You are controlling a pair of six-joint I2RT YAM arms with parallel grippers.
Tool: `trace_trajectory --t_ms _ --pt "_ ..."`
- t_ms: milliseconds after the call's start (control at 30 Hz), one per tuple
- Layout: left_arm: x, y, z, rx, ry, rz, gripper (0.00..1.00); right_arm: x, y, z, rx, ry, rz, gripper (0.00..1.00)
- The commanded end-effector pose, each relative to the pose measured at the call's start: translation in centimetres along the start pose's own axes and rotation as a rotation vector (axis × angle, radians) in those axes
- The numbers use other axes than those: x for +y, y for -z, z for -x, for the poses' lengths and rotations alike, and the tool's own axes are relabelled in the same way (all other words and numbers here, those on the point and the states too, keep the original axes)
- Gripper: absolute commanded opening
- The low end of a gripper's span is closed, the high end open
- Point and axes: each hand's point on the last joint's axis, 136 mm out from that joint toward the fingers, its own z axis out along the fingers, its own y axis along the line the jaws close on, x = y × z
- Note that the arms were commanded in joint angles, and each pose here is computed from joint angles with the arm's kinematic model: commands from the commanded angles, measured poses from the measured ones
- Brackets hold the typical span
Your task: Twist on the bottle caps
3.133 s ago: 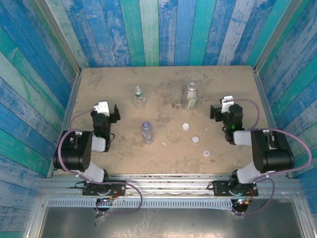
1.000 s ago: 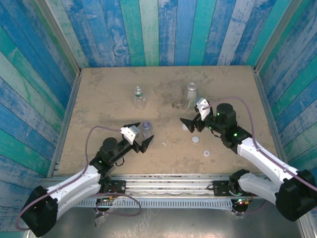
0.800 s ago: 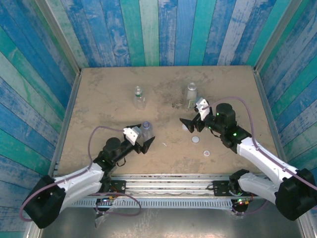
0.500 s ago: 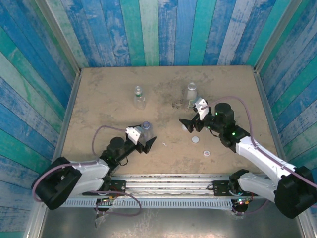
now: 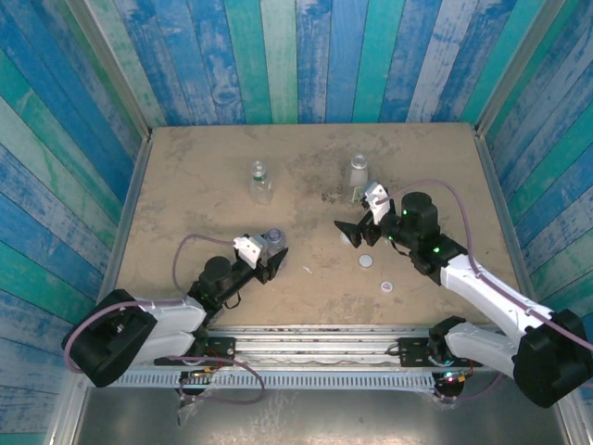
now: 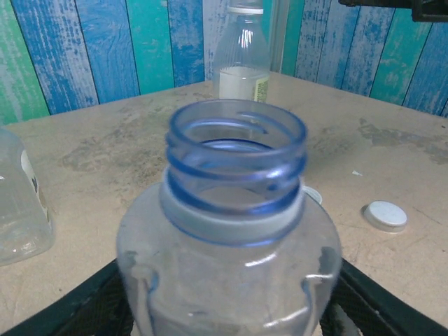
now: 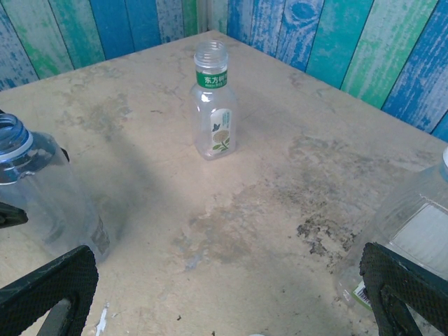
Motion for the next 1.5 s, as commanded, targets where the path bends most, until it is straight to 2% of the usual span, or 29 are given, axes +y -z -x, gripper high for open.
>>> trace_trajectory --t_ms 0,233,533,667,800,1000,1133,1300,1467 --pt "0.0 0.0 0.5 -0.015 -0.007 0.002 0.59 0.3 -0.2 0.9 -0.027 -0.006 0.012 1.00" --pt "-0.9 -0.6 0.7 -0.015 -0.005 -0.051 0.53 -0.5 -0.1 1.0 -0.019 -0.010 -0.030 1.00" --pt "-3.3 -2.9 3.4 -0.092 0.003 -0.205 0.53 -3.2 1.5 0.1 -0.035 -0.115 -0.222 1.00" --pt "-5.0 -5.0 3.3 -0.074 -0.017 -0.324 0.53 -3.4 2.8 -0.5 -0.066 -0.155 -0.261 1.00" --pt "-6.4 -6.4 3.3 -0.072 -0.033 -0.420 0.53 -4.3 4.5 -1.2 -0.083 -0.273 -0.348 1.00" --pt "-7.5 -7.4 2.1 -0.034 -0.068 -0.497 0.54 -3.6 5.0 -3.8 -0.010 -0.404 -0.322 1.00" --pt "-7.8 -7.9 1.4 -0.019 -0.062 -0.524 0.54 -2.4 5.1 -6.0 0.103 -0.453 -0.283 1.00" --pt "-7.8 -8.4 0.7 0.002 -0.039 -0.528 0.54 -2.1 6.0 -8.3 0.216 -0.514 -0.329 1.00" --pt "-6.9 -8.5 0.1 0.011 -0.022 -0.504 0.57 -1.3 7.2 -9.7 0.282 -0.494 -0.462 0.97"
